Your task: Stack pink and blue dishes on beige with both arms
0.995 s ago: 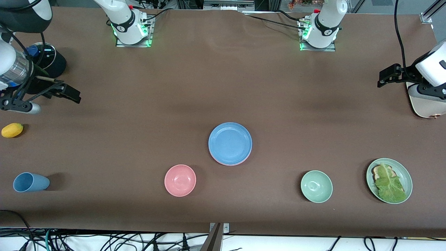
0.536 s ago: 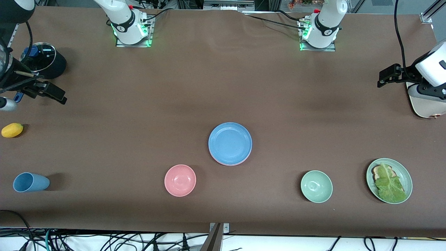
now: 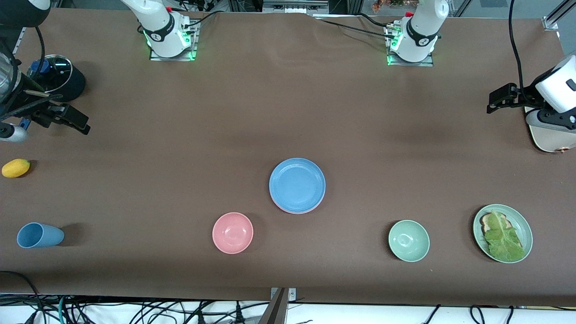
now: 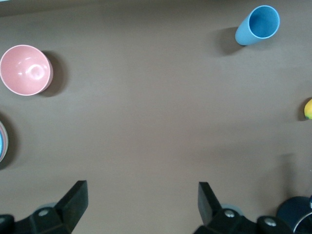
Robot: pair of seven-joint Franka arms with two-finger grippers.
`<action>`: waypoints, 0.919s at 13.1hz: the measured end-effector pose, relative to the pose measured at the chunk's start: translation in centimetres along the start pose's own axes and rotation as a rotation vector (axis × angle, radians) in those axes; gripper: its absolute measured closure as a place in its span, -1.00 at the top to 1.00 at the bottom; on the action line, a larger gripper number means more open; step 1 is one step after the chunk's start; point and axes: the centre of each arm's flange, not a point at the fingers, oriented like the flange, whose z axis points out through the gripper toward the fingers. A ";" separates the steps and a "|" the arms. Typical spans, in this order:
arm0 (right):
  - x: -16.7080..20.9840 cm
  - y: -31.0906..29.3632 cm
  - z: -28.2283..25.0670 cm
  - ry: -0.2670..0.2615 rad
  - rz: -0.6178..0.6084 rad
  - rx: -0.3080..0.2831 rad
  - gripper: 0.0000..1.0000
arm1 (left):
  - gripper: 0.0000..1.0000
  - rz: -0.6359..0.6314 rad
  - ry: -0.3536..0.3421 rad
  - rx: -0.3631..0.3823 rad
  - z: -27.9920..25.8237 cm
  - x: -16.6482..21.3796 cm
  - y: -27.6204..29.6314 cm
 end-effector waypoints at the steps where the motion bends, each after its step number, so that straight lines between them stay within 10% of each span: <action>1: -0.1 -0.5 -0.1 0.002 -0.010 0.002 1.00 | 1.00 0.000 0.000 0.000 0.0 0.0 0.0; 12: -0.2 -1.1 0.1 -0.003 -0.020 0.002 1.00 | 1.00 0.001 0.000 0.000 0.0 0.0 0.1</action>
